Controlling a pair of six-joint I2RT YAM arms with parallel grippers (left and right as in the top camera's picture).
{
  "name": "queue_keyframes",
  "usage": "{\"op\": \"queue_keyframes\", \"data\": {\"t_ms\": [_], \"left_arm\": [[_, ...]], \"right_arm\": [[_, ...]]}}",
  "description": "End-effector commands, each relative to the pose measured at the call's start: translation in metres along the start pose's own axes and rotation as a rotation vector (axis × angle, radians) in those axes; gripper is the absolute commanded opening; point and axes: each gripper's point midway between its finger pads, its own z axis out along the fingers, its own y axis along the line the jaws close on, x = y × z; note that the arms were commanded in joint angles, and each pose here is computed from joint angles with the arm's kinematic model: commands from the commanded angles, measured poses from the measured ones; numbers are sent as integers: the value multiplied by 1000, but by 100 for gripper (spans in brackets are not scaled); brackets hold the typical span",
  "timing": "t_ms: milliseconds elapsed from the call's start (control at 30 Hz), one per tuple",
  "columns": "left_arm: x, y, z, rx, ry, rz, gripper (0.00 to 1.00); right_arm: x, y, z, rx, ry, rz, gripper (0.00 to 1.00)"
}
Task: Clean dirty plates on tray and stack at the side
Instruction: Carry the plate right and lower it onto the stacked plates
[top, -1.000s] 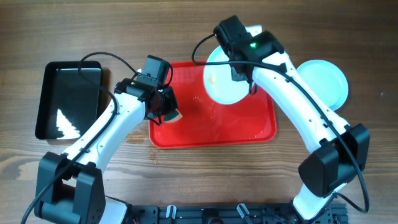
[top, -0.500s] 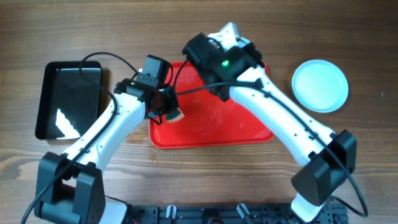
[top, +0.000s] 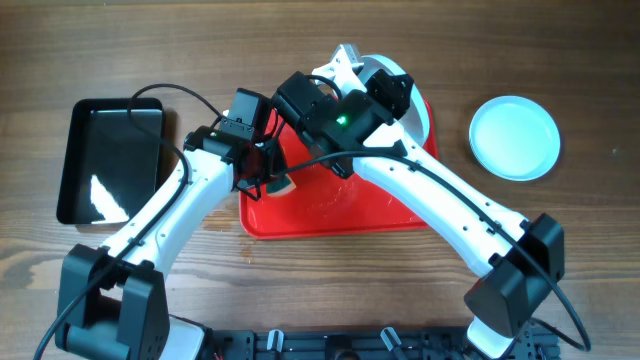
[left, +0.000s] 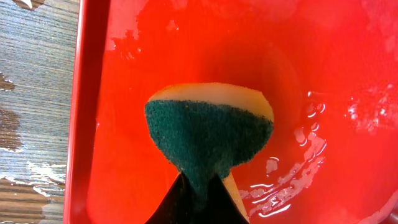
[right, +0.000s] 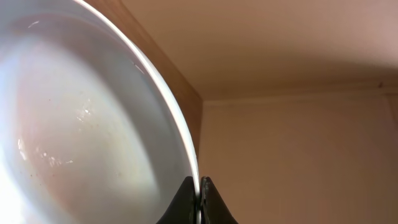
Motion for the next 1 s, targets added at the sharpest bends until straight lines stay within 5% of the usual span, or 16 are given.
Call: {"op": "queue_keyframes", "data": {"t_ms": [0, 267, 600, 967], "left_arm": [[3, -1, 0, 12, 9, -4, 8], [3, -1, 0, 12, 10, -3, 8], [3, 0, 0, 11, 10, -3, 7], [1, -13, 0, 73, 10, 1, 6]], "right_arm": [[-1, -17, -5, 36, -13, 44, 4], [2, 18, 2, -188, 9, 68, 4], [36, 46, 53, -517, 211, 278, 4], [66, 10, 67, -325, 303, 350, 4]]}}
